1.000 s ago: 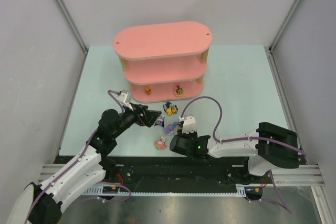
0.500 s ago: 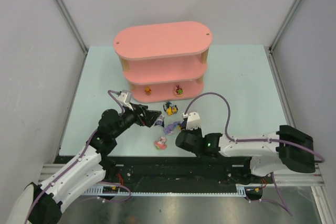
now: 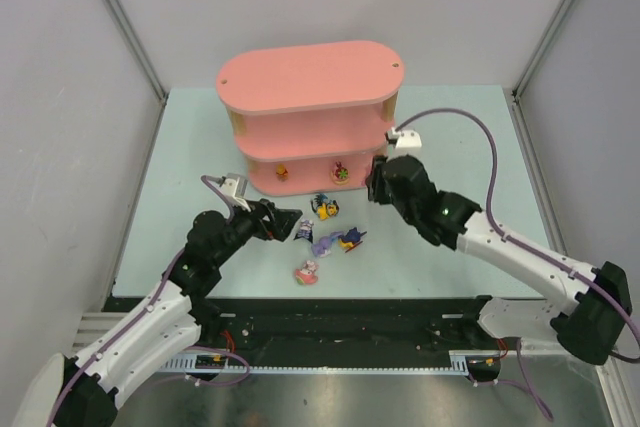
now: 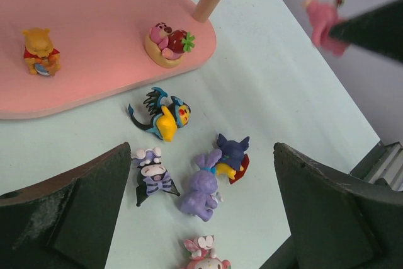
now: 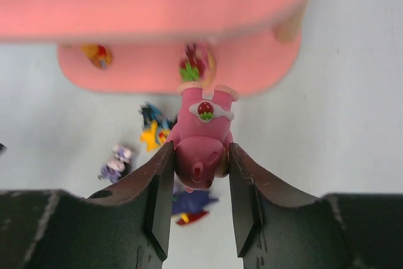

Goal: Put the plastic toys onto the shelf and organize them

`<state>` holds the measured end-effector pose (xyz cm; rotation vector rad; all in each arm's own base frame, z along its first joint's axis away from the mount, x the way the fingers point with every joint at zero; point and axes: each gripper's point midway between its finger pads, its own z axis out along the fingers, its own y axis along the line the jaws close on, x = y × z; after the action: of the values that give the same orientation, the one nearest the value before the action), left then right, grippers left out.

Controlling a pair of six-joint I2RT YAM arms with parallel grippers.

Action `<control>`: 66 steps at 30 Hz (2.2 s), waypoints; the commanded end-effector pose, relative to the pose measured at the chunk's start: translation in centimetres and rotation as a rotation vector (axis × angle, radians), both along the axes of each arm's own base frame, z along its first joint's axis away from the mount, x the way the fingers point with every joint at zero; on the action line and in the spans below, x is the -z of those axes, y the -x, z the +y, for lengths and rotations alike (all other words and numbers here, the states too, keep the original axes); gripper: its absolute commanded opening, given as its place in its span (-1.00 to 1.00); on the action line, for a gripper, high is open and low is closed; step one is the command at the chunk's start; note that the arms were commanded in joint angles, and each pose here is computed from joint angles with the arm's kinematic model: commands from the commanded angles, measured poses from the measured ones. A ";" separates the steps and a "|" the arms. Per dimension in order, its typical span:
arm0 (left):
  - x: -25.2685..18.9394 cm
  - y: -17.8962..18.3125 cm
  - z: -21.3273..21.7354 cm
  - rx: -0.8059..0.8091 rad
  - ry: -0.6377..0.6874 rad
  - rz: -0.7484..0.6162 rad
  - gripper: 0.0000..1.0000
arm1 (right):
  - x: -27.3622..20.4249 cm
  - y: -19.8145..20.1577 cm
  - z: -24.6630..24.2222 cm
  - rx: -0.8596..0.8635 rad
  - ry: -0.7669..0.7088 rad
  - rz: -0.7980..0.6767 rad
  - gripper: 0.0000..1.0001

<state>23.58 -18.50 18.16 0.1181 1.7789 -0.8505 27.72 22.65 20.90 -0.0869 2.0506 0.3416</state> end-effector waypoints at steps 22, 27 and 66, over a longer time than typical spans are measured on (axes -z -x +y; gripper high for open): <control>0.6 -0.4 0.1 -0.011 -0.011 -0.008 1.00 | -7.7 -11.8 4.0 -0.063 0.038 -0.162 -1.00; 0.5 -0.4 0.1 -0.005 -0.013 -0.009 1.00 | -7.5 -12.7 4.0 -0.046 0.065 -0.187 -1.00; 0.8 -0.4 0.3 -0.014 -0.029 -0.006 0.99 | -6.6 -14.1 3.9 -0.030 0.051 -0.182 0.04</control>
<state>23.73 -18.50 16.82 0.1245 1.8145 -0.8318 41.11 26.08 24.03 -0.2056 1.9634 0.2424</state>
